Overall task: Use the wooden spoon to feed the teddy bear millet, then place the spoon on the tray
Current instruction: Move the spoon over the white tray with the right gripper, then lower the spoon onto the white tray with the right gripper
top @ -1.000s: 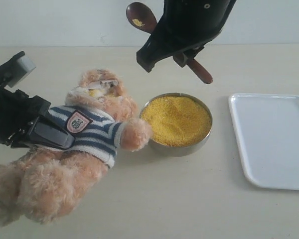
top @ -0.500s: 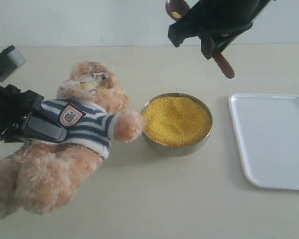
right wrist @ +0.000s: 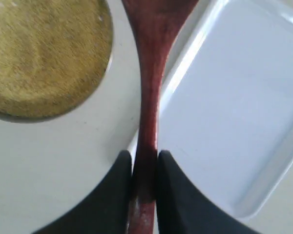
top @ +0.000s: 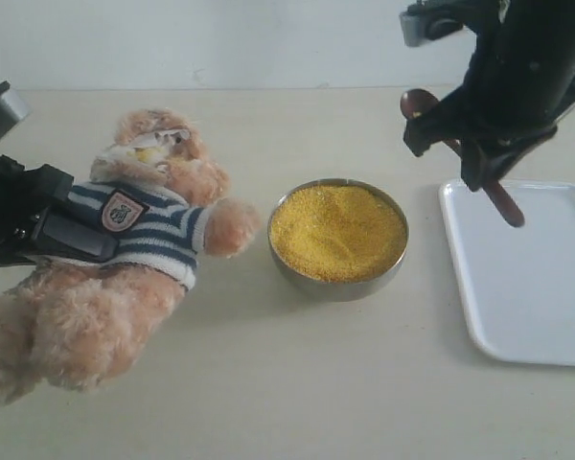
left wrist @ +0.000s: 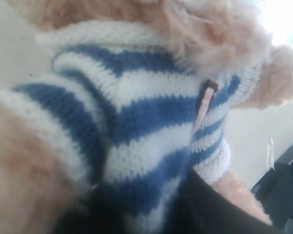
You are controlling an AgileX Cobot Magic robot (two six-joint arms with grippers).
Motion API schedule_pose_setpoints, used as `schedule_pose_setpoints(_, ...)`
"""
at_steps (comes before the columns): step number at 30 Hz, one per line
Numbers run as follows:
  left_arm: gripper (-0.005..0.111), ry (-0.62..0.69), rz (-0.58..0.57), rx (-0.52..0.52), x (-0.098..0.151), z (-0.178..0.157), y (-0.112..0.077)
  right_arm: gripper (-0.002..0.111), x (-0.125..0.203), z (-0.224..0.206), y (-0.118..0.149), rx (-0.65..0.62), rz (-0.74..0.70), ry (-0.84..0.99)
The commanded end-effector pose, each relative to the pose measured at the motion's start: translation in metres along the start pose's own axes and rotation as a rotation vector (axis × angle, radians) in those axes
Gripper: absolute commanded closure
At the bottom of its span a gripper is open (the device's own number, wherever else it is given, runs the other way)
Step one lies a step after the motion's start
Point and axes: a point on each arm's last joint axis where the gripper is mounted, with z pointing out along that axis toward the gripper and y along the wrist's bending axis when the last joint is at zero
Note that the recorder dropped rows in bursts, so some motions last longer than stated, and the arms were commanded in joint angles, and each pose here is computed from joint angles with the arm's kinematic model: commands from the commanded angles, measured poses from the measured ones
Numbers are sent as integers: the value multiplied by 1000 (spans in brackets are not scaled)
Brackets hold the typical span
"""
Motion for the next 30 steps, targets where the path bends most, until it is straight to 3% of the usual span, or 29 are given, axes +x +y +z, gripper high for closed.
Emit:
schedule_pose_setpoints(1,103,-67,-12,-38,-6,-2,2,109,12,16,-19,7,50,42)
schedule_pose_setpoints(14,103,-89,-34,-79,-10,2,11,109,39,60,-59,-5,196,62)
schedule_pose_setpoints(30,103,-38,-106,-101,-12,24,32,109,60,89,-78,-8,271,35)
